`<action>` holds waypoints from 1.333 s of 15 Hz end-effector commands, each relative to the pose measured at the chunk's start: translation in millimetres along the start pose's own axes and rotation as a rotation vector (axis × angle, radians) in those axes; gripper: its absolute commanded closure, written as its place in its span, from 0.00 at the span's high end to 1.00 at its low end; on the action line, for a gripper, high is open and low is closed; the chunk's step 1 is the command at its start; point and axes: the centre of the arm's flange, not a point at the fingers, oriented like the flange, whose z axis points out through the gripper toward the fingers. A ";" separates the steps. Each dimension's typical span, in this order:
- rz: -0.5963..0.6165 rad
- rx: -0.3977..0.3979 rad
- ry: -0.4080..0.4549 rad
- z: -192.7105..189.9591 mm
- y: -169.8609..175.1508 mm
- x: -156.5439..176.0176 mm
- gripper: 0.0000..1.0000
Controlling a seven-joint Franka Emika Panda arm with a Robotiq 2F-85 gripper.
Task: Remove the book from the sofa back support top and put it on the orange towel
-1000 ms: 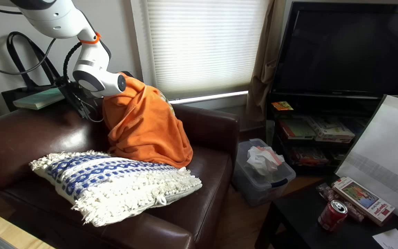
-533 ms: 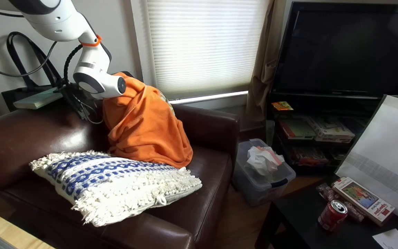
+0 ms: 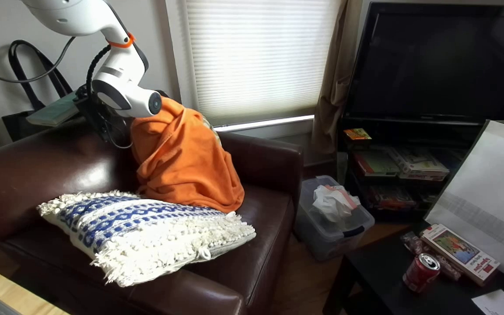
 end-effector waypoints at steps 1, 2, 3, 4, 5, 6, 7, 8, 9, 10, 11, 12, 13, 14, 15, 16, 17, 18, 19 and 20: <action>-0.044 0.025 0.087 -50.0 -69.8 -27.1 0.07; -0.034 0.017 0.104 -62.7 -81.0 -29.6 0.07; -0.014 0.001 0.129 -76.8 -90.6 -32.7 0.07; 0.012 -0.022 0.174 -95.9 -96.7 -35.0 0.07; 0.035 -0.032 0.215 -113.4 -100.3 -38.7 0.07; 0.064 -0.041 0.274 -136.2 -101.2 -43.3 0.07; 0.084 -0.038 0.318 -157.2 -100.9 -50.0 0.07; 0.105 -0.037 0.365 -179.4 -100.7 -56.8 0.07; 0.125 -0.043 0.413 -201.6 -98.7 -66.5 0.07; 0.147 -0.041 0.461 -224.9 -95.2 -77.0 0.07; 0.163 -0.042 0.508 -247.3 -89.4 -87.6 0.07; 0.168 -0.040 0.559 -263.6 -85.5 -98.7 0.07; 0.180 -0.037 0.609 -280.0 -79.3 -107.4 0.07; 0.191 -0.037 0.662 -294.0 -76.6 -116.5 0.07; 0.203 -0.031 0.713 -304.5 -71.6 -120.3 0.07; 0.209 -0.024 0.764 -309.8 -67.9 -123.3 0.07; 0.202 -0.008 0.811 -308.0 -65.0 -121.1 0.07; 0.167 0.003 0.838 -296.0 -69.0 -113.0 0.07; 0.137 0.000 0.859 -285.4 -73.3 -104.3 0.07; 0.112 -0.008 0.879 -277.9 -77.2 -95.9 0.07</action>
